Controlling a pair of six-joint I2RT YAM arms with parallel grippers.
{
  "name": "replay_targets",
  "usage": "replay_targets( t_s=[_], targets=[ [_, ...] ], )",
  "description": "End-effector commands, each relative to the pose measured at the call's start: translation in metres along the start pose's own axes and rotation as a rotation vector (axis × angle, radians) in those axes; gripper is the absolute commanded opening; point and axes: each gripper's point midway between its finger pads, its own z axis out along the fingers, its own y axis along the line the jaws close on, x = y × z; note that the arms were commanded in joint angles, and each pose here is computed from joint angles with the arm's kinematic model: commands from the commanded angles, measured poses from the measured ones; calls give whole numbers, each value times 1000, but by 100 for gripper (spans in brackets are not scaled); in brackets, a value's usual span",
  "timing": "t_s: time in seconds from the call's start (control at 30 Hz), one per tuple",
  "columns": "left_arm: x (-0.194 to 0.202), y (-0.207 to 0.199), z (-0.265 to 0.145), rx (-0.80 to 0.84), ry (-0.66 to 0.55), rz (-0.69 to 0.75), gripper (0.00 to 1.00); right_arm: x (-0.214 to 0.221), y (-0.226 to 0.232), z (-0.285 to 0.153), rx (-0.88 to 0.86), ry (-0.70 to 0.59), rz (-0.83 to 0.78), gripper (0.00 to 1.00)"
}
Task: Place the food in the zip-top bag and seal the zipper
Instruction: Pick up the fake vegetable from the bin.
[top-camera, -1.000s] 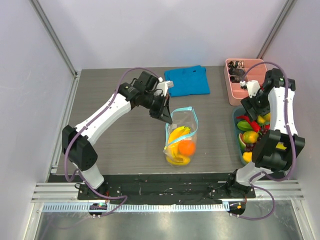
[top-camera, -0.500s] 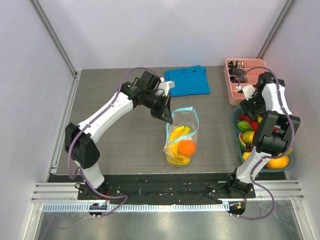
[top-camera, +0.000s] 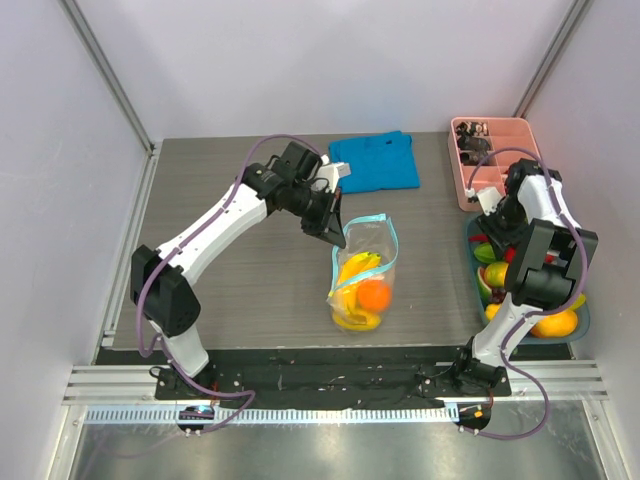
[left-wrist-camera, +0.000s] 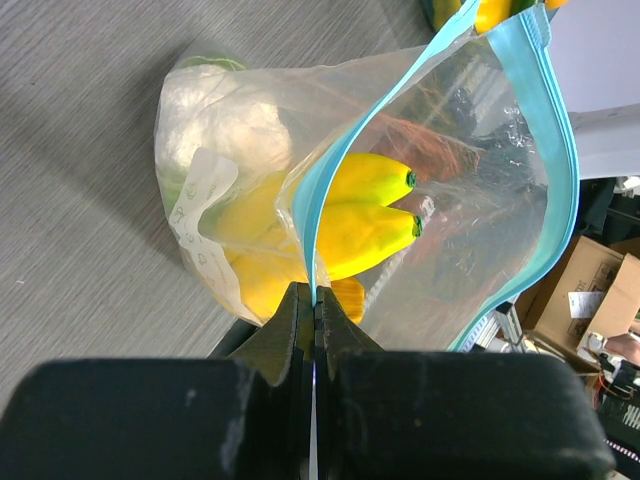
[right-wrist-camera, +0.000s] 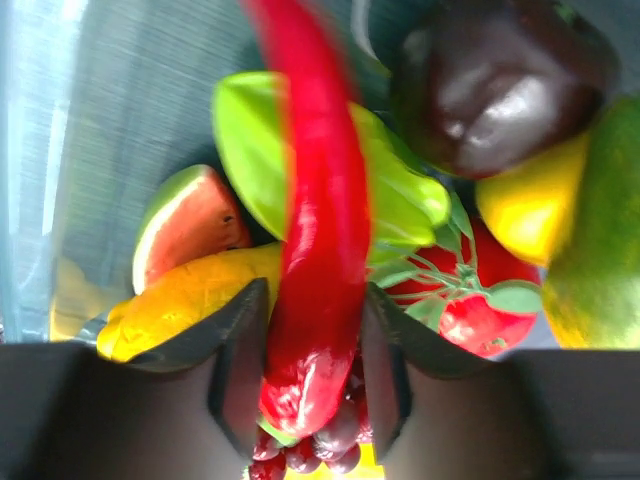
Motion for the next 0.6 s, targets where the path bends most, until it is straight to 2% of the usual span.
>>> replay_targets(
  t_s=[0.0, 0.17, 0.43, 0.57],
  targets=[
    [-9, -9, -10, 19, -32, 32, 0, -8, -5, -21, 35, -52, -12, 39],
    [-11, -11, -11, 22, -39, 34, 0, -16, -12, -61, 79, -108, -29, 27],
    [-10, -11, -12, 22, -44, 36, 0, -17, -1, -119, 96, -178, -92, 16],
    [-11, -11, -12, 21, -47, 29, 0, -36, 18, -171, 150, -329, -235, 13]
  ],
)
